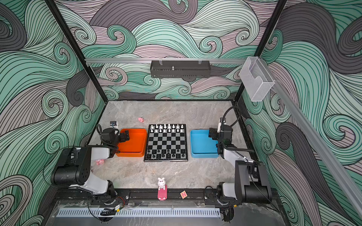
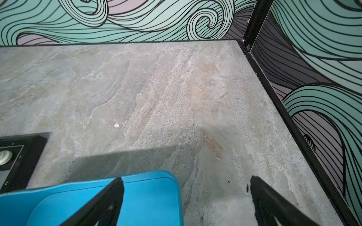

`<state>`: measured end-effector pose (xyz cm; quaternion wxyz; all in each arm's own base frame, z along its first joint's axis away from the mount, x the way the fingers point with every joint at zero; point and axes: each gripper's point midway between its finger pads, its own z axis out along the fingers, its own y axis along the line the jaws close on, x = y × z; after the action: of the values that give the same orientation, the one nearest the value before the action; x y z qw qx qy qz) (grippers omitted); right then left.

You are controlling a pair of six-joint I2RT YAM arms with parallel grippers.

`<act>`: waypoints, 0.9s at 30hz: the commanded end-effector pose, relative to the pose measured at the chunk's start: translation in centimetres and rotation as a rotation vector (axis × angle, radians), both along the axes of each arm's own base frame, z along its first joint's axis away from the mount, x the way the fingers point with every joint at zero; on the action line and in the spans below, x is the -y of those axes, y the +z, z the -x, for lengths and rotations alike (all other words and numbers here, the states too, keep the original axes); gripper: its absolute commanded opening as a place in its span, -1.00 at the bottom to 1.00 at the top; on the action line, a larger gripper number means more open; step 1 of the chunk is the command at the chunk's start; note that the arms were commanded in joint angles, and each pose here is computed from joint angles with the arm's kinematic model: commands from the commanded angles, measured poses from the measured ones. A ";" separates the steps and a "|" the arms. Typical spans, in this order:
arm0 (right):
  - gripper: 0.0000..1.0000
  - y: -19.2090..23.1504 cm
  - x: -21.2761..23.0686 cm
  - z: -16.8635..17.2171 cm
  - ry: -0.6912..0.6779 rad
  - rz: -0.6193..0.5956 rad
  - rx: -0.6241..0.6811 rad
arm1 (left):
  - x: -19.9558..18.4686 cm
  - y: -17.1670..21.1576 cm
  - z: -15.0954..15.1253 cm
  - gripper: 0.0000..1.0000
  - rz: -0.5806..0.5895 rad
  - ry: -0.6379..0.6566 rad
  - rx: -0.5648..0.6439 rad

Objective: Set up the chess pieces on the board

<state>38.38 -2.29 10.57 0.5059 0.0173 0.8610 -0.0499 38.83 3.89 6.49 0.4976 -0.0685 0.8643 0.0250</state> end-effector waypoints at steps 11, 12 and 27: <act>0.99 -0.6 -3.2 -2.4 0.163 -0.101 0.071 | 0.3 1.7 -1.1 0.97 -0.009 -0.019 0.053; 0.99 -0.7 -3.1 -2.4 0.156 -0.098 0.089 | 0.3 1.7 -1.1 0.98 -0.009 -0.019 0.054; 0.99 -1.4 -3.4 -1.4 0.177 -0.085 0.133 | 0.4 1.7 -1.1 0.98 -0.008 -0.020 0.054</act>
<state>39.08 0.74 7.68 0.5425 -0.0242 0.8393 0.0277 38.83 3.88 6.49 0.4975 -0.0683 0.8644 0.0249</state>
